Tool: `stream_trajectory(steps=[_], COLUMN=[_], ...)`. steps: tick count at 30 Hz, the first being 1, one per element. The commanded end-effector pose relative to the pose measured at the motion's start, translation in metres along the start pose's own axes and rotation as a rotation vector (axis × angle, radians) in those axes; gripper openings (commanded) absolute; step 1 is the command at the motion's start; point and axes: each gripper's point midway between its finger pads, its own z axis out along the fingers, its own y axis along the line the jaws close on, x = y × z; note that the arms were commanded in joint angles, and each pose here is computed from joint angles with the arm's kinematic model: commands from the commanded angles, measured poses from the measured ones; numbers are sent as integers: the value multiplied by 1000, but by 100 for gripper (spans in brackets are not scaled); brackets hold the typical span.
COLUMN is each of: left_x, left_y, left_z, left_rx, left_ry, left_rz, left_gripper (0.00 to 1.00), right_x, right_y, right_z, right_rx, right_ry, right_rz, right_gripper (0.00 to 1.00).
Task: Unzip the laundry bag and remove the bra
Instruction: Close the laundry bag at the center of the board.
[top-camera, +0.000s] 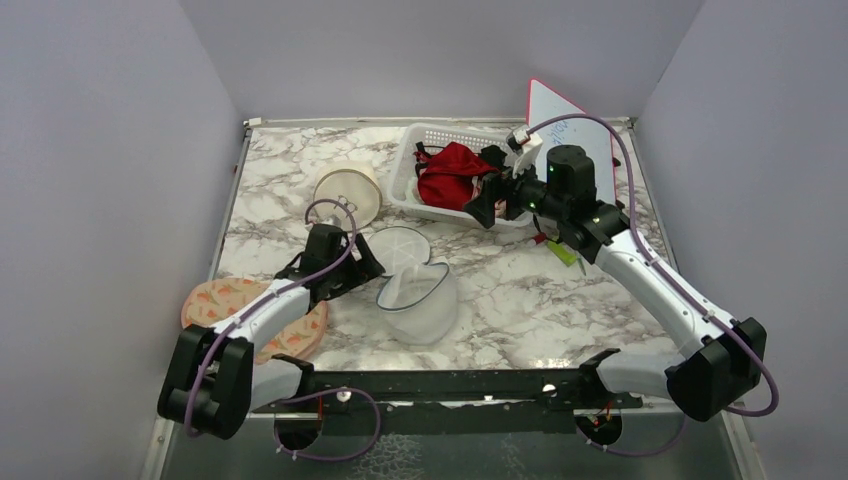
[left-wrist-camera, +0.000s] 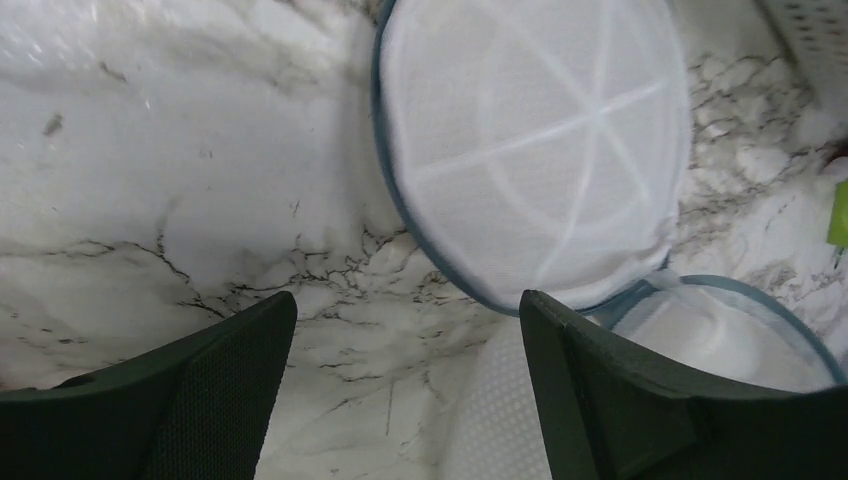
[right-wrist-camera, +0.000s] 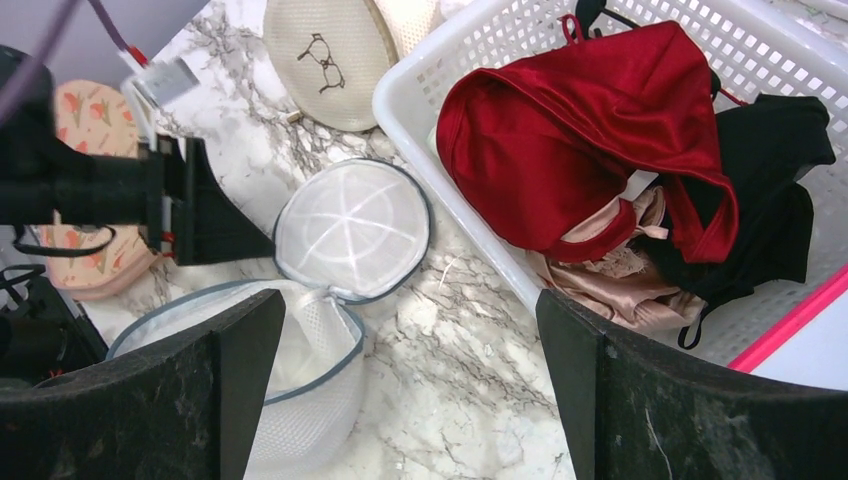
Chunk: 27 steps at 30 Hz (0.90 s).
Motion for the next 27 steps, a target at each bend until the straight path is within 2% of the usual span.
stream_trajectory(steps=[1,5,10,14,18,27], left_x=[-4,-5,-10,-27,-46,-69], left_y=[-22,-20,-25,-24,-43,-89], left_z=[17,38,62,66,51,-19], left_rx=[144,155,170,146,215,435], left_ry=[-35,-34,-3,-72,-144,-380], left_rz=[-125,-128,-138,-94,-1,254], left_gripper=[67,58,42,20,1,0], right_x=[-11,-22,-34,-36,-31,-24], right_y=[9,11,16,18,20,22], right_z=[-9,-12,-22,-29,-30,-36], right_rx=[-20,-23,-23,-21,-30,-28], right_ry=[-33,-58,-87,-99,-79,-66], right_rz=[-2,-5,-5,0,12,23], right_gripper=[95,95,94,94,94,93])
